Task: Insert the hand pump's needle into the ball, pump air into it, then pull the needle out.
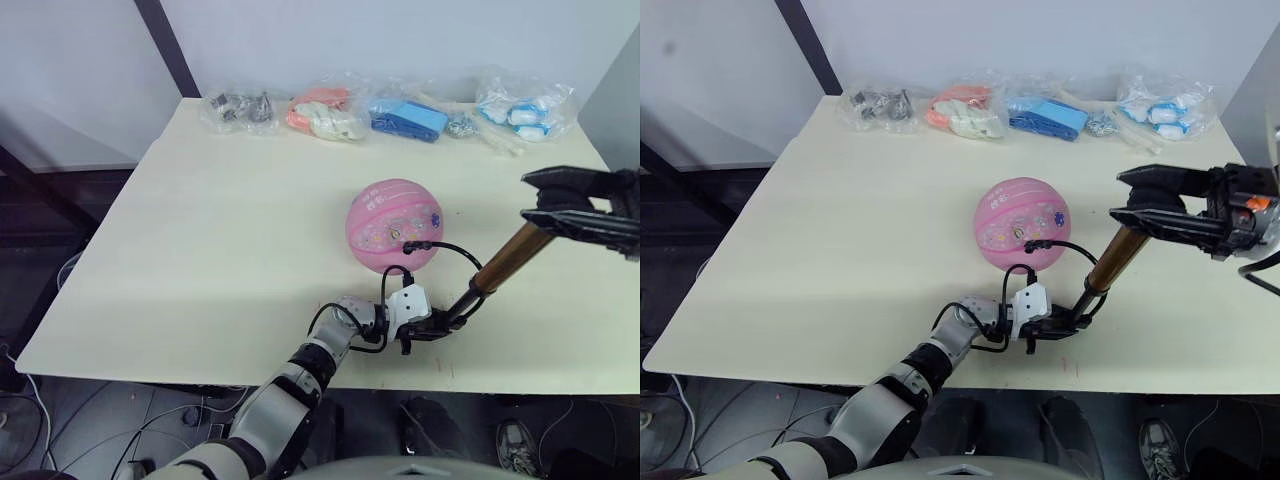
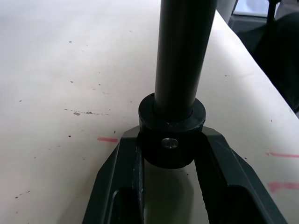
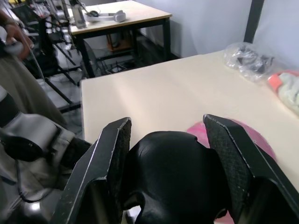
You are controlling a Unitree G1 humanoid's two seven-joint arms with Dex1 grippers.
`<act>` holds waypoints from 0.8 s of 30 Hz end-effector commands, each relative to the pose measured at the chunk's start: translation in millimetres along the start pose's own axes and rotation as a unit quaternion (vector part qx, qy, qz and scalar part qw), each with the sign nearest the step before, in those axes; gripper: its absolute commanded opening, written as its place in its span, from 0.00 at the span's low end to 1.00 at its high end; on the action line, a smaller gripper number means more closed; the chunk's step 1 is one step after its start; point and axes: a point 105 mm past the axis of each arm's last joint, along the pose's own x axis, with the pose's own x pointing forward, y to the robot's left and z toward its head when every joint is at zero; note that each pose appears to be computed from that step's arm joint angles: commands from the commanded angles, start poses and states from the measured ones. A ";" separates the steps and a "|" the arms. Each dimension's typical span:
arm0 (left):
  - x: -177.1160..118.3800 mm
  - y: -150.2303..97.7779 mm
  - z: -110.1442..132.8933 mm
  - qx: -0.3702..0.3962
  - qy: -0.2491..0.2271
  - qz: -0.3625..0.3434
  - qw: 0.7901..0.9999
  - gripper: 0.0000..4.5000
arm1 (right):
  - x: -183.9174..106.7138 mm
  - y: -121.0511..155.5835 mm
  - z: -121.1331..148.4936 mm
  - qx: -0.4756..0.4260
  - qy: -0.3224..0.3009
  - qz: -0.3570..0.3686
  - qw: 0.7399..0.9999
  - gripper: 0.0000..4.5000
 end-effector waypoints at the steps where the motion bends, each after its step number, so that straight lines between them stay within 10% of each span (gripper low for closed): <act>1: -5.0 -5.9 -21.7 -0.037 0.027 0.006 0.999 0.24 | 10.4 7.0 -31.4 0.006 0.031 0.014 0.999 0.45; 17: -6.0 -4.9 -21.6 -0.038 0.027 0.009 0.999 0.24 | 25.1 4.8 -140.7 0.010 0.058 -0.026 0.998 0.45; 24: -6.0 -4.1 -21.5 -0.038 0.028 0.010 0.999 0.24 | 19.0 -0.3 -99.3 -0.013 0.020 -0.022 0.999 0.45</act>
